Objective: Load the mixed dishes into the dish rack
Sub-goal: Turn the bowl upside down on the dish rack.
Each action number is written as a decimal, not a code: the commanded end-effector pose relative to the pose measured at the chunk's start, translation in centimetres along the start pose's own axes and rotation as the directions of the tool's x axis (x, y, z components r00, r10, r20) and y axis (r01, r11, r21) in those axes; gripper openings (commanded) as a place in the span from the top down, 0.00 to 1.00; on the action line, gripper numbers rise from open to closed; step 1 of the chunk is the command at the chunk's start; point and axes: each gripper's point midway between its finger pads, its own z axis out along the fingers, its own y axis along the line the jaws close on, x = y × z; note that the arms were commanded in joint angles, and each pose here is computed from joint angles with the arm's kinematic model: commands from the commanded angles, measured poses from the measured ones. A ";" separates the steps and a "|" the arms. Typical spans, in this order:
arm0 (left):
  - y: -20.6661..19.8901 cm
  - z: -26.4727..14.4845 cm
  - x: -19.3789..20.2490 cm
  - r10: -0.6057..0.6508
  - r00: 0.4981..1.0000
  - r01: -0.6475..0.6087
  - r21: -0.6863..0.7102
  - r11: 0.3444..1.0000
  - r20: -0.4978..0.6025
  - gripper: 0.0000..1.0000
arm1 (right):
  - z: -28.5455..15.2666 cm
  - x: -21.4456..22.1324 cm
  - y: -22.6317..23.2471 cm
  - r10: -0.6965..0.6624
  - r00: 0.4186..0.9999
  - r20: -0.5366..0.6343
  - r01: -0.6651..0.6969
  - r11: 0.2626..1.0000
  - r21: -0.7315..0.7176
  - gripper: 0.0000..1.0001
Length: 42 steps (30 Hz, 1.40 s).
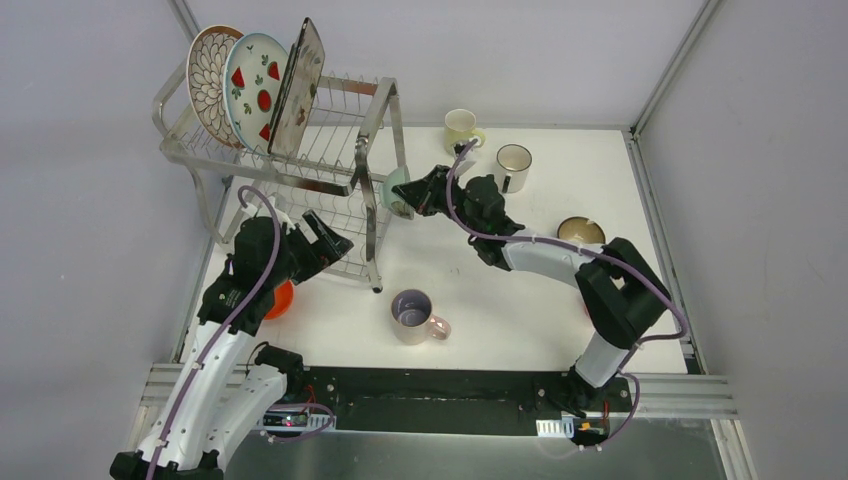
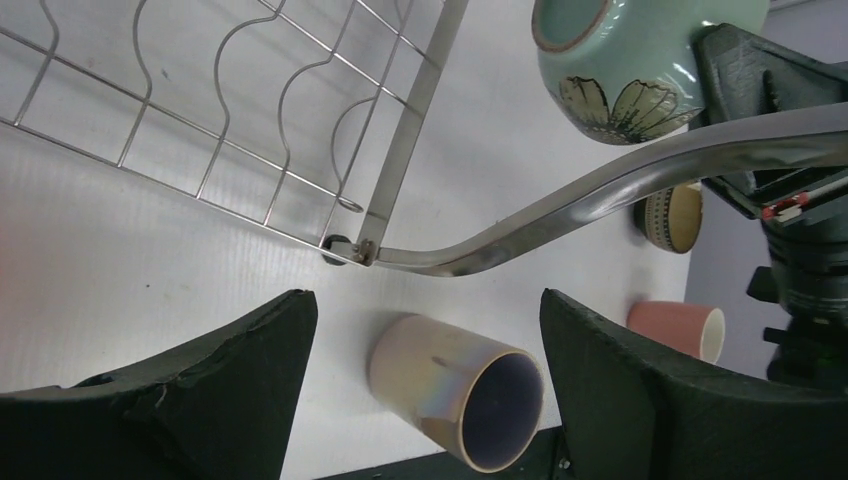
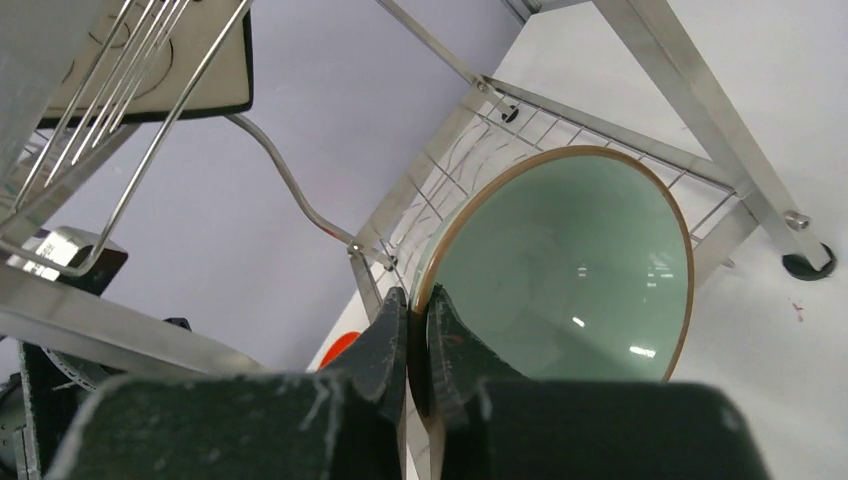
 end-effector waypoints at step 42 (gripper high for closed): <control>4.1 4.0 -3.2 -0.215 0.972 0.219 -0.045 0.975 0.092 0.20 | 8.4 5.2 -0.8 0.399 0.913 0.086 -0.378 0.906 -0.189 1.00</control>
